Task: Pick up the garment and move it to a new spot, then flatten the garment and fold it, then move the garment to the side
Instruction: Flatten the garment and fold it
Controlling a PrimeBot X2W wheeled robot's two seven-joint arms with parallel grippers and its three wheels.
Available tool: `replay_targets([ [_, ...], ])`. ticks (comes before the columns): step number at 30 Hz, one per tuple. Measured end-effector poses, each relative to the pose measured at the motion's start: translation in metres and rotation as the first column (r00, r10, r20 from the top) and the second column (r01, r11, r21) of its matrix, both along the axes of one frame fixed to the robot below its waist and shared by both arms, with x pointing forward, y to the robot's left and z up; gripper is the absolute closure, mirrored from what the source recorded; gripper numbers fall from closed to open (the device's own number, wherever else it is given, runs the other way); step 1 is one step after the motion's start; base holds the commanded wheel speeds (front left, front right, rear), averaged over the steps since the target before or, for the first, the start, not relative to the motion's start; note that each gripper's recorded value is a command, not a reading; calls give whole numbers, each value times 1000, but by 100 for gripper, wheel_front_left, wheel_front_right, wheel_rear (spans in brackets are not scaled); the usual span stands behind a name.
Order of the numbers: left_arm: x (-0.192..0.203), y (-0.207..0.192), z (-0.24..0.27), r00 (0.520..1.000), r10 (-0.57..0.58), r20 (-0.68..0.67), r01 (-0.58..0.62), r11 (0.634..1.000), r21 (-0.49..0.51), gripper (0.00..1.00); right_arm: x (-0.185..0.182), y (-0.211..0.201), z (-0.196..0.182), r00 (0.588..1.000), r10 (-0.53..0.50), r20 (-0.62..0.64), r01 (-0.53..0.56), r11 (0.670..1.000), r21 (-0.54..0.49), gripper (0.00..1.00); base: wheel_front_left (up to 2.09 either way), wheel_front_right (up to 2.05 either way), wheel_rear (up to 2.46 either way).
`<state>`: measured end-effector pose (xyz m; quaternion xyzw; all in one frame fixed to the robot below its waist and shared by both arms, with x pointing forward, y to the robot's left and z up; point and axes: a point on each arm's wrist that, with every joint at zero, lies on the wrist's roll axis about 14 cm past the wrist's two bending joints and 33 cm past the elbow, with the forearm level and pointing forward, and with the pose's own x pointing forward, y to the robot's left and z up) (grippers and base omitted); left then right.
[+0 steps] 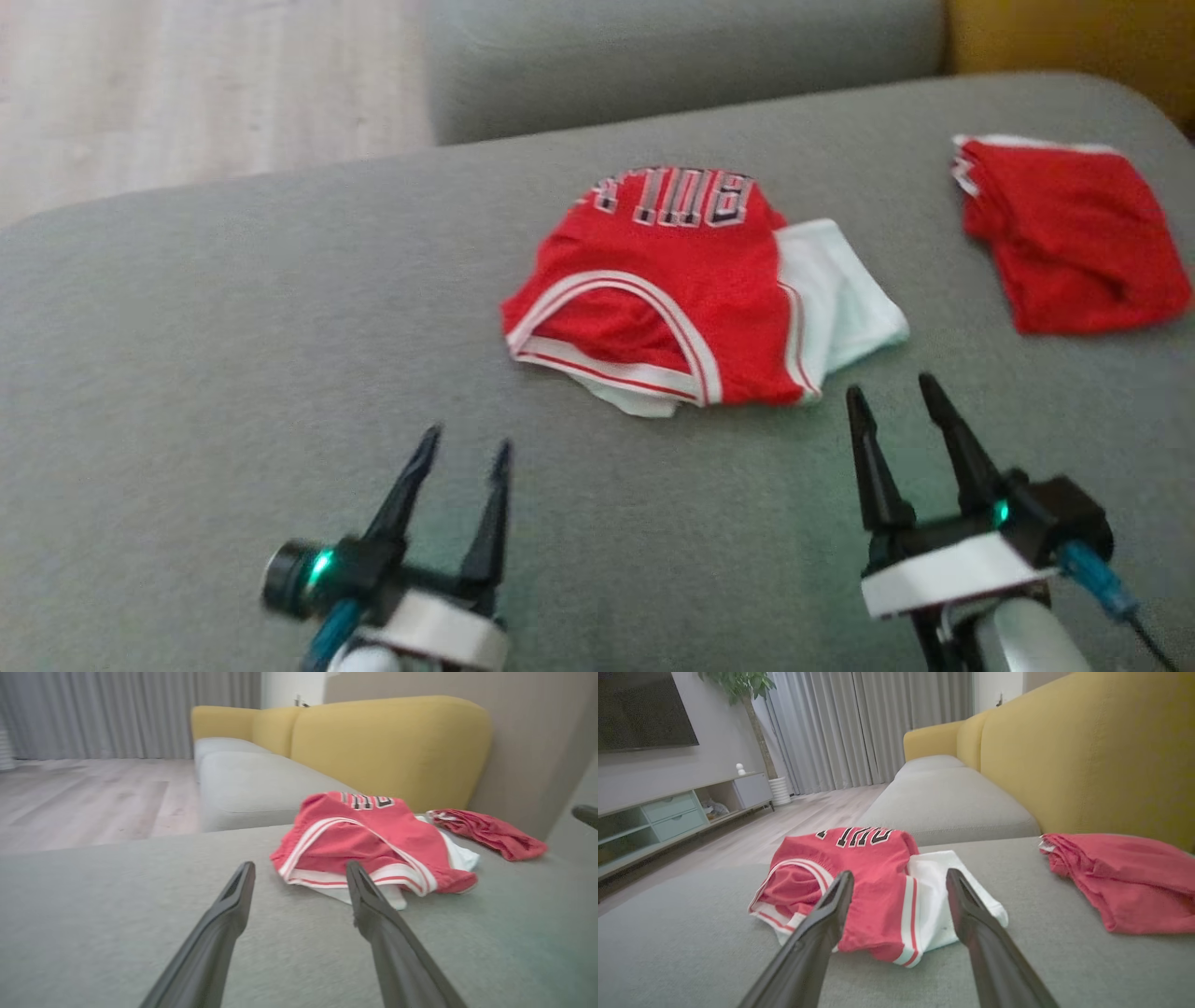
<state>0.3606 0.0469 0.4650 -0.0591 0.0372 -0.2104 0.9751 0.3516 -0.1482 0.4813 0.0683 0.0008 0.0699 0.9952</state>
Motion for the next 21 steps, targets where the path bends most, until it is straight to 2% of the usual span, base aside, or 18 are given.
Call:
replay_targets([
  [3, 12, -41, -3, 989, -149, 1, 149, 989, 21, 0, 6, -12, 12, 999, -36, 35, 36, 999, -3, 0, 0, 0, 0],
  [8, 15, -95, -41, 933, -346, -97, 353, 932, 78, 0, 7, -34, 18, 993, -106, 48, 106, 994, 3, 0, 0, 0, 0],
  [9, 15, -95, -41, 933, -346, -97, 353, 932, 78, 0, 7, -34, 18, 993, -106, 48, 106, 994, 3, 0, 0, 0, 0],
  [13, 11, -120, -74, 878, -440, -188, 464, 879, 112, 0, 1, -48, 12, 988, -155, 26, 155, 988, -1, 0, 0, 0, 0],
  [21, 22, -163, -81, 818, -543, -190, 567, 817, 103, 0, -13, -75, 3, 968, -249, -16, 249, 968, -15, 0, 0, 0, 0],
])
